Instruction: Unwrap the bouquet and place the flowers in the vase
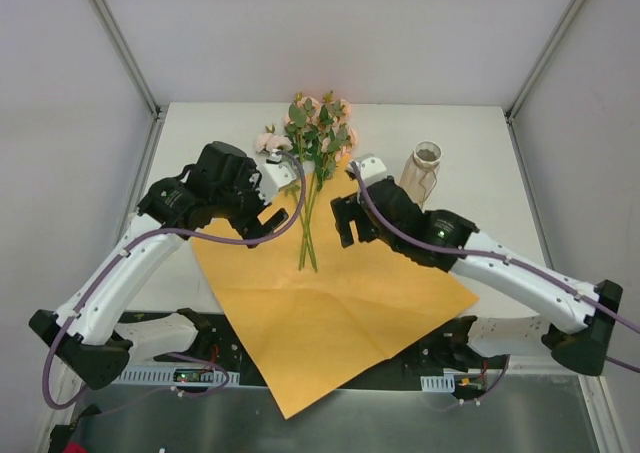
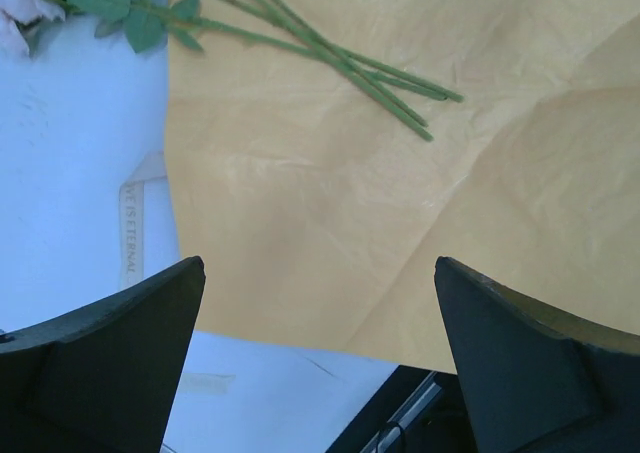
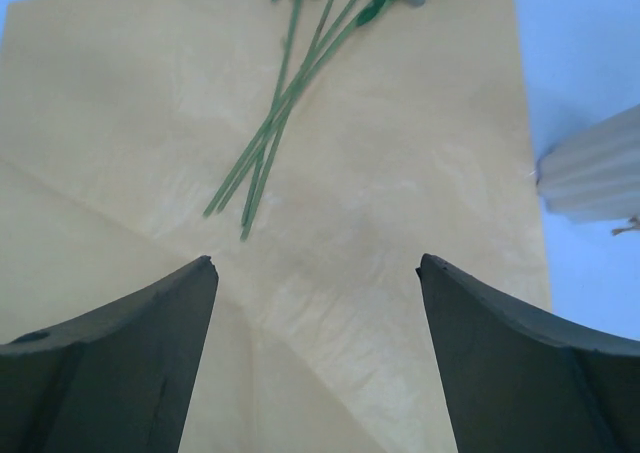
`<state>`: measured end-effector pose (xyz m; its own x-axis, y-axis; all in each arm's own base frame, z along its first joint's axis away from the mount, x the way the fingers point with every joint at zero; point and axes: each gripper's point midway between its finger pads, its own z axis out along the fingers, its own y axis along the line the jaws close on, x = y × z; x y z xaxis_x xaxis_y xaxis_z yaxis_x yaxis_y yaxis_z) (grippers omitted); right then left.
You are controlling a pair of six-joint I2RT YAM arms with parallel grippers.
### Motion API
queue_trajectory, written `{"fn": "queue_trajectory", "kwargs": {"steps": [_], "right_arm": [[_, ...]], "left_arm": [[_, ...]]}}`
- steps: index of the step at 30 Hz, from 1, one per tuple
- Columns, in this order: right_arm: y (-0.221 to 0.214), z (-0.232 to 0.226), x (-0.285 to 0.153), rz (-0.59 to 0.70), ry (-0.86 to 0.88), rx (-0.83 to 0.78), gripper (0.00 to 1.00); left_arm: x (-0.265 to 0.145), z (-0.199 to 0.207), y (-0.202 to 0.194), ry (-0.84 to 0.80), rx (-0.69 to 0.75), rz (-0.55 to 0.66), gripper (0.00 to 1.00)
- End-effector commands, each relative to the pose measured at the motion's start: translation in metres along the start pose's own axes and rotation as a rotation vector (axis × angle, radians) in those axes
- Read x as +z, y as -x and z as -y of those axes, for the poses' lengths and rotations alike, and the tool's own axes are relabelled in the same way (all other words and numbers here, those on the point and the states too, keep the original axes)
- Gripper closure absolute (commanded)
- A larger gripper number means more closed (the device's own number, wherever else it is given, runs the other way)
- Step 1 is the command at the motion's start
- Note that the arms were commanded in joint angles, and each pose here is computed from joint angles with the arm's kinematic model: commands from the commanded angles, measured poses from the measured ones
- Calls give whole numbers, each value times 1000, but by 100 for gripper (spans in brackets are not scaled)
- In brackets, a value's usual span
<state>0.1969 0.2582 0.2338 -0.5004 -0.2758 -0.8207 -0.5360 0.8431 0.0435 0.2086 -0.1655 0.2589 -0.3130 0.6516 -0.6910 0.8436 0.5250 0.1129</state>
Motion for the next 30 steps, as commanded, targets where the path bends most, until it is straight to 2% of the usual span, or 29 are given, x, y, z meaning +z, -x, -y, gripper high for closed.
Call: {"fn": "queue_trajectory", "kwargs": {"steps": [1,2,4,5,7,8,13,18,23,30], "right_arm": [[39,16,40,14,-79,-21,17],[34,17,62,-24,-97,-20,18],[50,20,83,-8,-96,30,22],[43,22,106,-46,-101,34,23],[54,20,126,-31,-102,84,27],[43,20,147,-72,-103,95,28],[48,20,196,-46,-98,170,33],[35,29,240,-81,-119,231,36],[16,34,273,-121,-136,243,37],[-5,45,296,-165,-185,242,44]], "left_arm": [[15,-33,-39,153,-111,-172,1],[21,-32,-47,133,-172,-190,1],[31,-45,-66,145,-297,-230,1],[36,-51,-69,154,-329,-232,1],[49,-60,-85,158,-403,-282,1],[52,-67,-92,168,-440,-294,1],[73,-74,-104,142,-584,-297,2],[78,-80,-115,190,-615,-297,1],[78,-79,-122,166,-609,-302,1],[73,-82,-123,163,-587,-283,1]]}}
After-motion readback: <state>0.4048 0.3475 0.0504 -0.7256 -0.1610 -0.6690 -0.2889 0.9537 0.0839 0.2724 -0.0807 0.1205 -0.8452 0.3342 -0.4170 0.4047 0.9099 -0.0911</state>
